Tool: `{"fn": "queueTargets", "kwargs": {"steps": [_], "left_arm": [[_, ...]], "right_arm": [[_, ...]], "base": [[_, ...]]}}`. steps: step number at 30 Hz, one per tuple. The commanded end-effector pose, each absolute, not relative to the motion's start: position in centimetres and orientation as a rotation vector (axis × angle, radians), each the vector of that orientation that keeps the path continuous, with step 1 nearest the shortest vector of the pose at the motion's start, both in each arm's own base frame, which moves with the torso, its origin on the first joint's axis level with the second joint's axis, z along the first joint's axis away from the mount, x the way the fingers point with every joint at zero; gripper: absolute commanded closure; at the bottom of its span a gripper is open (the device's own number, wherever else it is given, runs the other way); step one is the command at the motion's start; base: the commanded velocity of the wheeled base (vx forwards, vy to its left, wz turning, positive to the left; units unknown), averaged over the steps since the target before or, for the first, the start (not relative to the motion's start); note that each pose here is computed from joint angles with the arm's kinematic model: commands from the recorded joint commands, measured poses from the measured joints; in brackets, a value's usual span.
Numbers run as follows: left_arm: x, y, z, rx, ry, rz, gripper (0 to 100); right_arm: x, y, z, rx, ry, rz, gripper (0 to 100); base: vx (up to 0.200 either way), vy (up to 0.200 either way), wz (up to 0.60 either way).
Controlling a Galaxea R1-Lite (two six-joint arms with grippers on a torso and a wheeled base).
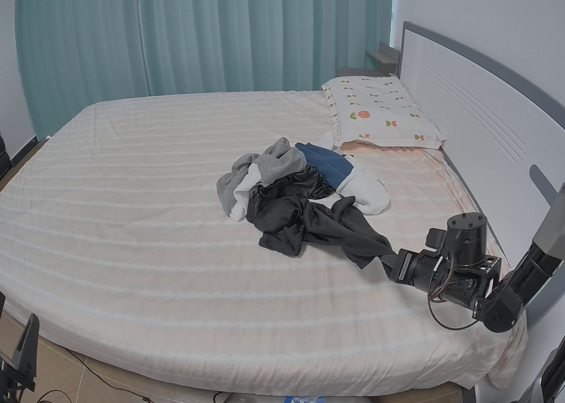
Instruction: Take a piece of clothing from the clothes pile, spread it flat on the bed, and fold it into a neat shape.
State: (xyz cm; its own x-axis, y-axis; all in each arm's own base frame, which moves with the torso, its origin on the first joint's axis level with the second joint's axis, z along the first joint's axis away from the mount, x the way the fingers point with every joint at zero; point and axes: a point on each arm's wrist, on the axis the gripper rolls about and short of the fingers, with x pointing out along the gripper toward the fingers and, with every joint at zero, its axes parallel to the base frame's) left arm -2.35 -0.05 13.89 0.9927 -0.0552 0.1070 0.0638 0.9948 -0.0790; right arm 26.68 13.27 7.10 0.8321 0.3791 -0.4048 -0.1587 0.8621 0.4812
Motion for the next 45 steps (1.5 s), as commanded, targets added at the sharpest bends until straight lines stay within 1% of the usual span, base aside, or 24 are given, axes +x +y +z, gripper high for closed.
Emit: {"fn": "queueTargets", "kwargs": {"steps": [1, 3, 4, 6, 8, 10, 11, 14, 18, 21, 24, 30, 35, 40, 45], "left_arm": [[4.7, -0.4, 18.0, -0.078, 0.194, -0.145, 0], [6.7, -0.9, 17.9, -0.072, 0.248, -0.212, 0], [6.7, -0.9, 17.9, -0.072, 0.248, -0.212, 0], [10.0, -2.4, 17.2, -0.064, 0.347, -0.33, 0], [12.6, -4.0, 16.3, -0.061, 0.411, -0.382, 0], [13.6, -4.7, 15.9, -0.068, 0.433, -0.39, 0], [15.2, -6.3, 15.1, -0.096, 0.462, -0.423, 0], [17.3, -8.9, 13.7, -0.149, 0.498, -0.45, 0], [19.5, -12.2, 11.3, -0.137, 0.534, -0.454, 0], [20.6, -13.9, 10.1, -0.132, 0.555, -0.466, 0], [22.4, -16.5, 8.3, -0.14, 0.592, -0.487, 0], [25.9, -20.4, 5.7, -0.138, 0.592, -0.513, 0], [28.1, -22.6, 4.0, -0.137, 0.57, -0.502, 0], [29.8, -24.3, 3.0, -0.173, 0.549, -0.467, 0], [31.2, -25.4, 2.7, -0.209, 0.526, -0.463, 0]], "right_arm": [[22.1, 13.0, 10.8, 0.49, 0.421, 0.408, 100], [21.2, 12.6, 10.9, 0.503, 0.428, 0.412, 100], [21.2, 12.6, 10.9, 0.503, 0.428, 0.412, 100], [20.8, 12.4, 11.3, 0.523, 0.417, 0.419, 100], [21.1, 12.5, 11.7, 0.531, 0.398, 0.417, 100], [21.3, 12.6, 12.0, 0.535, 0.382, 0.423, 100], [21.6, 13.1, 13.1, 0.552, 0.327, 0.452, 100], [21.7, 13.8, 14.3, 0.566, 0.269, 0.5, 100], [22.3, 14.6, 16.2, 0.589, 0.188, 0.542, 100], [21.8, 15.1, 16.8, 0.593, 0.175, 0.577, 100], [21.5, 15.6, 17.1, 0.602, 0.166, 0.604, 100], [22.0, 16.0, 18.1, 0.606, 0.129, 0.618, 100], [22.4, 16.3, 18.3, 0.595, 0.123, 0.638, 100], [21.9, 16.7, 18.4, 0.594, 0.128, 0.672, 100], [21.5, 17.3, 18.4, 0.583, 0.133, 0.695, 100]], "base": [[0.0, 0.0, 0.0], [0.0, 0.0, 0.0], [0.0, 0.0, 0.0], [0.0, 0.0, 0.0], [0.0, 0.0, 0.0], [0.0, 0.0, 0.0], [0.0, 0.0, 0.0], [0.0, 0.0, 0.0], [0.0, 0.0, 0.0], [0.0, 0.0, 0.0], [0.0, 0.0, 0.0], [0.0, 0.0, 0.0], [0.0, 0.0, 0.0], [0.0, 0.0, 0.0], [0.0, 0.0, 0.0]]}}
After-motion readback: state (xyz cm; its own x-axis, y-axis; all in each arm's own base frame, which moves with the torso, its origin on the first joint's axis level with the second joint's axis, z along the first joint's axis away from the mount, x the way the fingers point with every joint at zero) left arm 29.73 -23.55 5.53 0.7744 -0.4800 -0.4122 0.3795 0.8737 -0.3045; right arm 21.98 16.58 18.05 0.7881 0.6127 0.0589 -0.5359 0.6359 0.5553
